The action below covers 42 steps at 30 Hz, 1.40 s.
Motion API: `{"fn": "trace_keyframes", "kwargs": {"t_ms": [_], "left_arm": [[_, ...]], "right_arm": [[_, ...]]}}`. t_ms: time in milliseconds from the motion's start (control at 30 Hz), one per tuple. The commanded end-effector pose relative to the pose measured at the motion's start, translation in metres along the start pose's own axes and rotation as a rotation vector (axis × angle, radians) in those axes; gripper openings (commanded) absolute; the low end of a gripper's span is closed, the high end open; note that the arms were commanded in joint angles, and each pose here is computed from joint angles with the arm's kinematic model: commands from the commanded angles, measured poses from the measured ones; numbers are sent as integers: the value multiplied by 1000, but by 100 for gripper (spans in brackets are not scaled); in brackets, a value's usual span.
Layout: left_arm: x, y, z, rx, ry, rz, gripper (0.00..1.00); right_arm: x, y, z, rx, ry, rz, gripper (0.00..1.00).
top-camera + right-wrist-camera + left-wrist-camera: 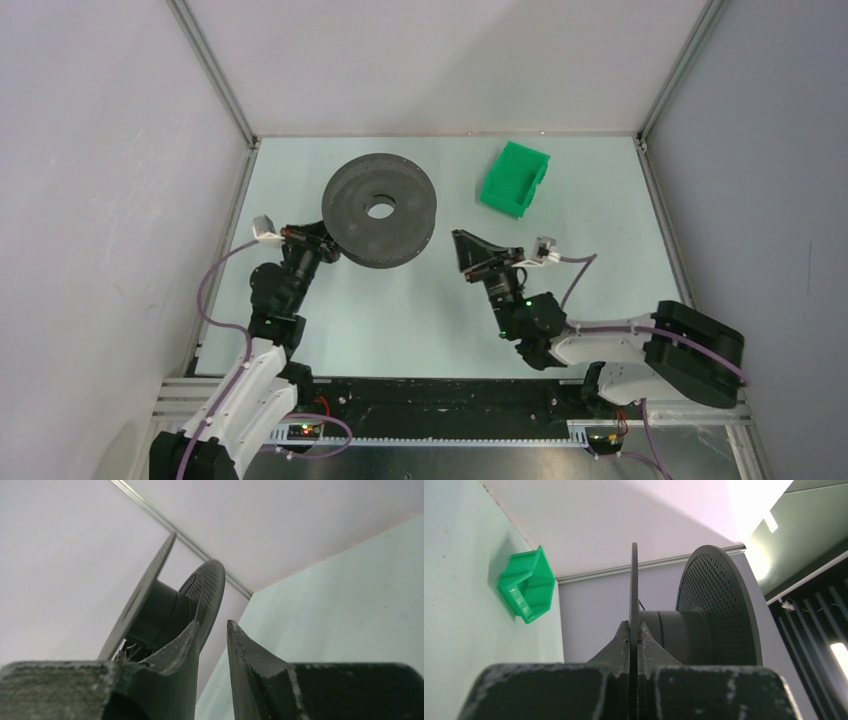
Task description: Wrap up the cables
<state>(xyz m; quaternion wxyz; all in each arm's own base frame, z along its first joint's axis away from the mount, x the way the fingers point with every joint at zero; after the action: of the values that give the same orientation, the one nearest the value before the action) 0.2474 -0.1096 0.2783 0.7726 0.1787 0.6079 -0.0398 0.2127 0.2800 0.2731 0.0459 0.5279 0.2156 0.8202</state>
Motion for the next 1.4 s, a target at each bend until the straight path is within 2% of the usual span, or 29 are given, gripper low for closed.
{"fn": "trace_keyframes", "kwargs": {"t_ms": [0,133,367,467,500,800,967,1200,1367], "left_arm": [[-42,3,5,9,-154,66,0],[-30,-3,14,59,-125,133,0],[-8,-13,34,146,-77,249,0],[0,-19,43,208,-68,295,0],[11,-22,47,226,-42,291,0],[56,-43,70,392,8,267,0],[79,-50,79,452,28,278,0],[135,-65,83,531,127,235,0],[158,-71,82,564,159,227,0]], "right_arm": [[-1,35,-15,-55,23,-46,31],[4,69,-33,-84,58,-83,32],[-16,91,-48,-24,-2,-235,35],[-21,105,-51,-36,-1,-242,36],[-25,102,-53,-7,-11,-247,36],[-48,111,-52,-6,-93,-243,36],[-58,103,-47,30,-120,-236,35],[-77,99,-42,40,-206,-236,34],[-85,99,-40,47,-228,-232,30]]}}
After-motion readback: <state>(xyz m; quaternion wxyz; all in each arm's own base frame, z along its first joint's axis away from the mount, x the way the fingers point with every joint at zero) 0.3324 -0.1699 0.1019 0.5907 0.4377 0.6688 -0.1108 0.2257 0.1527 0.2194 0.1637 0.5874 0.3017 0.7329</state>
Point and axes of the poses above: each gripper's point midway between its finger pads, its own z axis out along the fingers, its own x axis along the line the jaws close on, y = z × x, the point moved 4 cm from there along -z, back along the fingers, and after that the axes turned 10 degrees about z, right-handed, at the moved point
